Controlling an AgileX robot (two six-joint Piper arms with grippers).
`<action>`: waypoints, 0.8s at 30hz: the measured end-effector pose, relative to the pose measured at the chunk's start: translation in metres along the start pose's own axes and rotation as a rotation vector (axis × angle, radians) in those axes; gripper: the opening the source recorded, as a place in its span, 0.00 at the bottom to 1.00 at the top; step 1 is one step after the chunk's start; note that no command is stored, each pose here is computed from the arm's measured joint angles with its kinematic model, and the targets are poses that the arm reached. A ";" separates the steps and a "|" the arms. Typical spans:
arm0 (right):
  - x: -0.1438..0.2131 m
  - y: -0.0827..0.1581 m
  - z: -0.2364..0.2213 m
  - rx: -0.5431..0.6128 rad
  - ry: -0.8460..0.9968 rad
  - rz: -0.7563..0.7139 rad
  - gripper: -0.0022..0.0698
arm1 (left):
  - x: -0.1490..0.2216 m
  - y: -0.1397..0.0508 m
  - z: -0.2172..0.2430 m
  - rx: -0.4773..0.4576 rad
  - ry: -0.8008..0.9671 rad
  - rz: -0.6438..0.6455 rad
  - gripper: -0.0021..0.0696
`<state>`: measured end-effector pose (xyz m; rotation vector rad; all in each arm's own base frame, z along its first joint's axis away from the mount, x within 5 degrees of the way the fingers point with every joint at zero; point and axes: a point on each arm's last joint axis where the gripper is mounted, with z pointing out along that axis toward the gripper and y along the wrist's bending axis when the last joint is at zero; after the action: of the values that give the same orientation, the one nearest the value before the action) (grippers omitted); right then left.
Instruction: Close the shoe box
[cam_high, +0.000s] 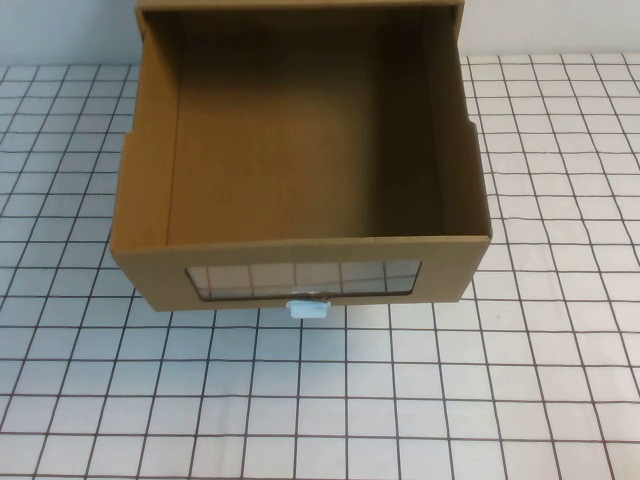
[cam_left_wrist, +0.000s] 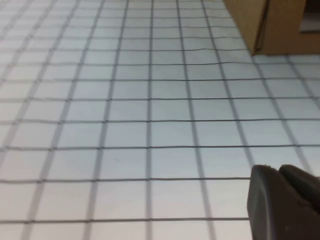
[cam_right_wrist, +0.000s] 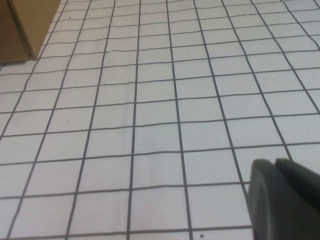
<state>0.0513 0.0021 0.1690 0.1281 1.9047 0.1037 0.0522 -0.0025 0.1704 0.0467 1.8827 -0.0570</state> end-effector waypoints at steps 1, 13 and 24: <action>0.000 0.000 0.000 0.000 0.000 0.000 0.01 | 0.000 0.001 0.000 -0.014 -0.001 0.046 0.02; -0.012 0.000 -0.001 -0.004 -0.137 0.000 0.01 | -0.014 0.002 -0.001 -0.039 -0.150 0.183 0.02; -0.077 0.002 -0.042 -0.031 -1.004 0.003 0.01 | -0.073 -0.015 -0.039 0.094 -0.966 0.205 0.02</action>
<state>0.0368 -0.0068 0.2550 0.1281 0.9007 0.0532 0.0364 -0.0157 0.2526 0.2331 0.9022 -0.0189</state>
